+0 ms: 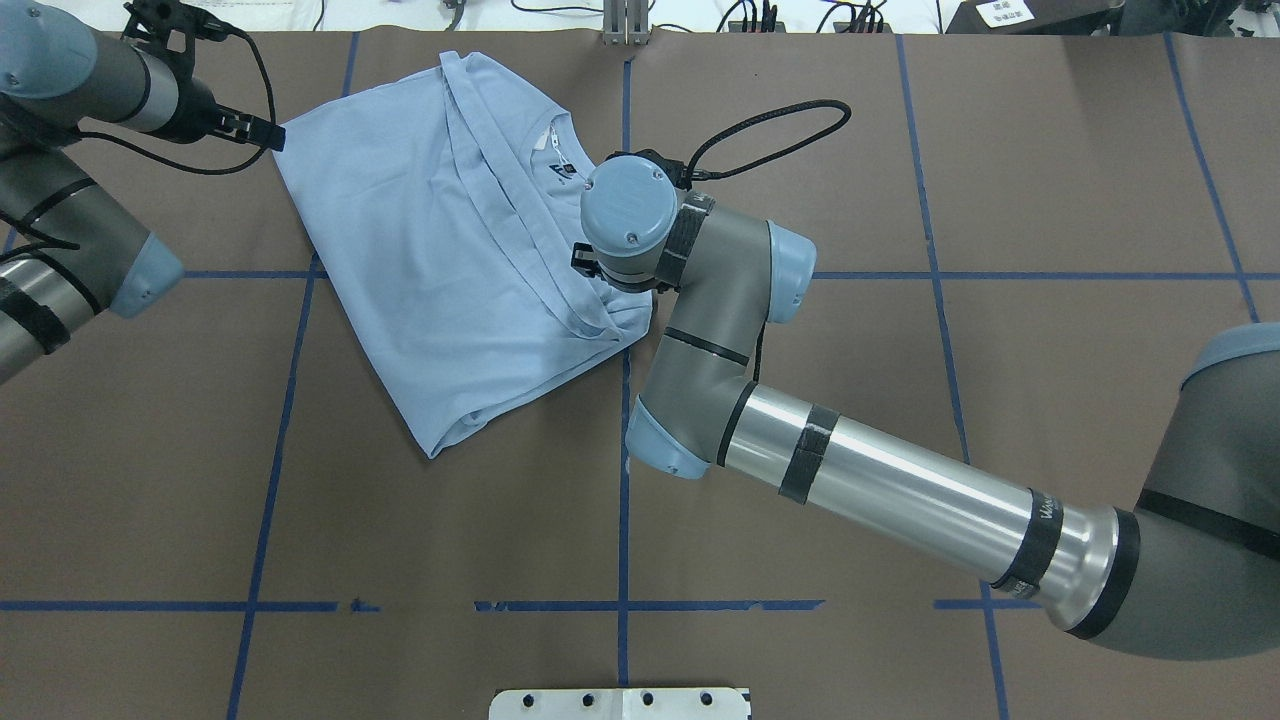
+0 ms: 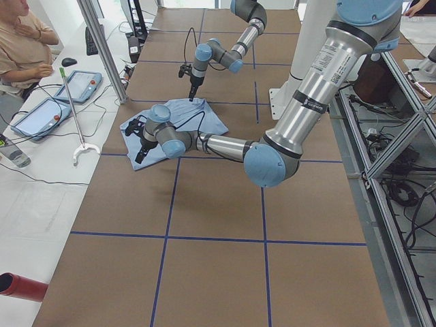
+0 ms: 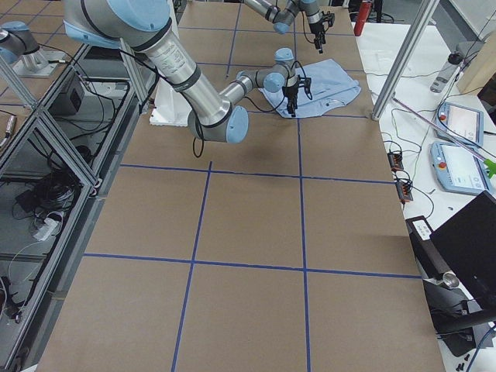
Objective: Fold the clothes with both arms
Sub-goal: 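Lower the right gripper onto the shirt's edge beside the collar and grasp, then drag the shirt toward the robot with the right gripper, rotating it straight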
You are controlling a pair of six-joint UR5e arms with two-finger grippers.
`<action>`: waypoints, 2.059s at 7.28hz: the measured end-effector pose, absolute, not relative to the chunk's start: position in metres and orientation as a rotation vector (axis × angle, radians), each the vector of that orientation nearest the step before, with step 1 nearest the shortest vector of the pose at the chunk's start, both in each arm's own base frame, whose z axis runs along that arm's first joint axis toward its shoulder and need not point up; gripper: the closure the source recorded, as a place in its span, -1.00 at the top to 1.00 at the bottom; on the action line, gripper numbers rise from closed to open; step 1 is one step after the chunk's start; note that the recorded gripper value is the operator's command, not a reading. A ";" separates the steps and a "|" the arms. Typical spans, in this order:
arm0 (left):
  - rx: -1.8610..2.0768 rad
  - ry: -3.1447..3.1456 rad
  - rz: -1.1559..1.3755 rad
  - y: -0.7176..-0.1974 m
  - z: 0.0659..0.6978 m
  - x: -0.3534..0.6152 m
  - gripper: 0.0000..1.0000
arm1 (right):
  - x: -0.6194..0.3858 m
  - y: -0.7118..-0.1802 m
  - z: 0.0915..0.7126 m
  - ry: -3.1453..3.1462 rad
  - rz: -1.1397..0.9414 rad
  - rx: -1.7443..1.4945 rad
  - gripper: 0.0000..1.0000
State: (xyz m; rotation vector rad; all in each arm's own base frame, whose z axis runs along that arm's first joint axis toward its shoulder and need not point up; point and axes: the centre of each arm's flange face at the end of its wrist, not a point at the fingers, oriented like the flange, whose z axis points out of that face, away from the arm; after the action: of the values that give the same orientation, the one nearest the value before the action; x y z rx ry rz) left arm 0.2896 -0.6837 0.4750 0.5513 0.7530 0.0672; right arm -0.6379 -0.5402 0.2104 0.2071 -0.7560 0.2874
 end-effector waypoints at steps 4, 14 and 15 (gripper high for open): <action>0.548 0.751 0.067 -0.683 0.478 0.289 1.00 | -0.642 -0.535 0.216 -0.748 0.283 0.208 0.20; 0.543 0.749 0.067 -0.680 0.482 0.289 1.00 | -0.644 -0.532 0.219 -0.745 0.278 0.206 -1.00; 0.545 0.750 0.067 -0.680 0.481 0.289 1.00 | -0.644 -0.532 0.219 -0.745 0.277 0.207 -1.00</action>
State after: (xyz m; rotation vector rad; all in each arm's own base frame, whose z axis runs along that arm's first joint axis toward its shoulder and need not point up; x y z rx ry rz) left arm 0.2889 -0.6801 0.4809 0.5446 0.7499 0.0673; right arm -0.6443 -0.5322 0.2190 0.2066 -0.7446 0.2767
